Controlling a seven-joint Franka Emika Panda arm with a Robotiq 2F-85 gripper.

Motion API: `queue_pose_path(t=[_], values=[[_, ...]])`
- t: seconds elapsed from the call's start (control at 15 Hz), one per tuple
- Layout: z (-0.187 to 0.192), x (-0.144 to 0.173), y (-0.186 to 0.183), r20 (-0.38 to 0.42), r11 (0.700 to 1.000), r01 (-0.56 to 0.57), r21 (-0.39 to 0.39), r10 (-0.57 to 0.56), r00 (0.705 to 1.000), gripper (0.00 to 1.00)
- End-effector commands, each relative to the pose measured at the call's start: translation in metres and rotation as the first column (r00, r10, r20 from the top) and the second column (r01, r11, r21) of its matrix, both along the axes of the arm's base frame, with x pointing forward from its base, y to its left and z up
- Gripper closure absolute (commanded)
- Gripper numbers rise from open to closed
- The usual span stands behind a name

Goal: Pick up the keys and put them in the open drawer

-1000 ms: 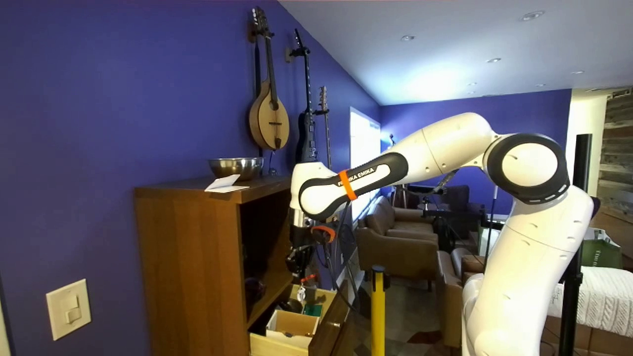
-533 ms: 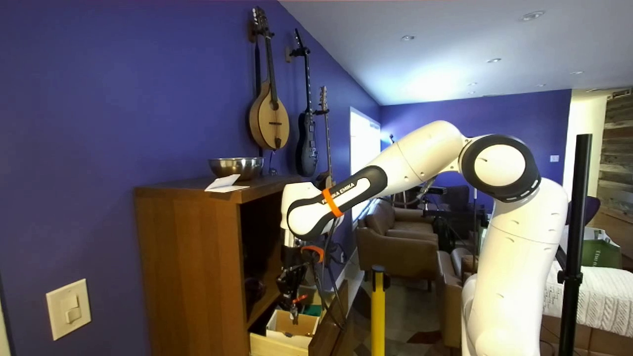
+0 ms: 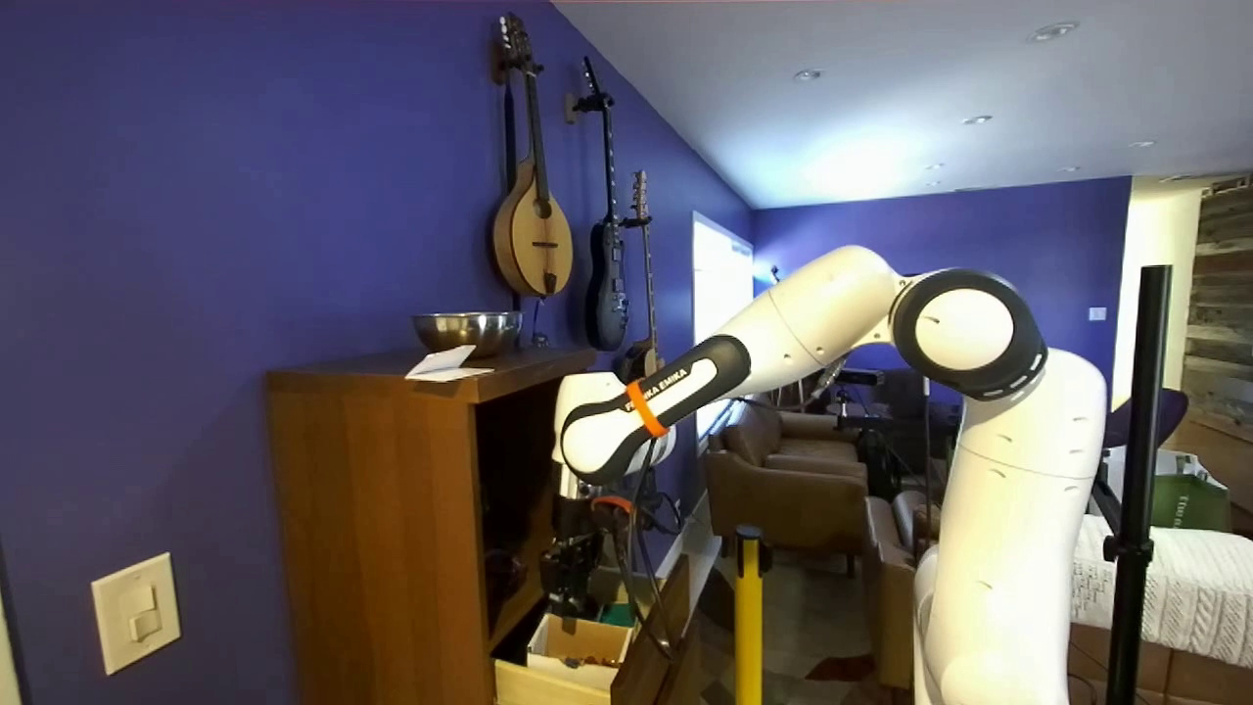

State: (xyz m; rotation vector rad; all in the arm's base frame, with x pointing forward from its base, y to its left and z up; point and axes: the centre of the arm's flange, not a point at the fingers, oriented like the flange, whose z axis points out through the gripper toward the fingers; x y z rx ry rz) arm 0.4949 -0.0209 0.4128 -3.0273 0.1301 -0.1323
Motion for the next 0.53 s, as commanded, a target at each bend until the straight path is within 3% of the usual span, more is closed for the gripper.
queue_pose_path(t=[0.0, 0.13, 0.33, 0.4, 0.47], values=[[0.035, -0.013, -0.014, 0.034, 0.999, -0.044, 0.028, 0.043, 0.998, 0.10], [0.049, -0.031, -0.028, 0.000, 0.987, -0.162, 0.002, 0.162, 0.987, 0.01], [0.065, -0.074, -0.055, -0.068, 0.944, -0.331, -0.004, 0.330, 0.942, 0.00], [0.075, -0.088, -0.062, -0.033, 0.928, -0.371, -0.018, 0.370, 0.928, 0.00], [0.057, -0.051, -0.047, -0.059, 0.957, -0.291, 0.006, 0.291, 0.955, 0.00]])
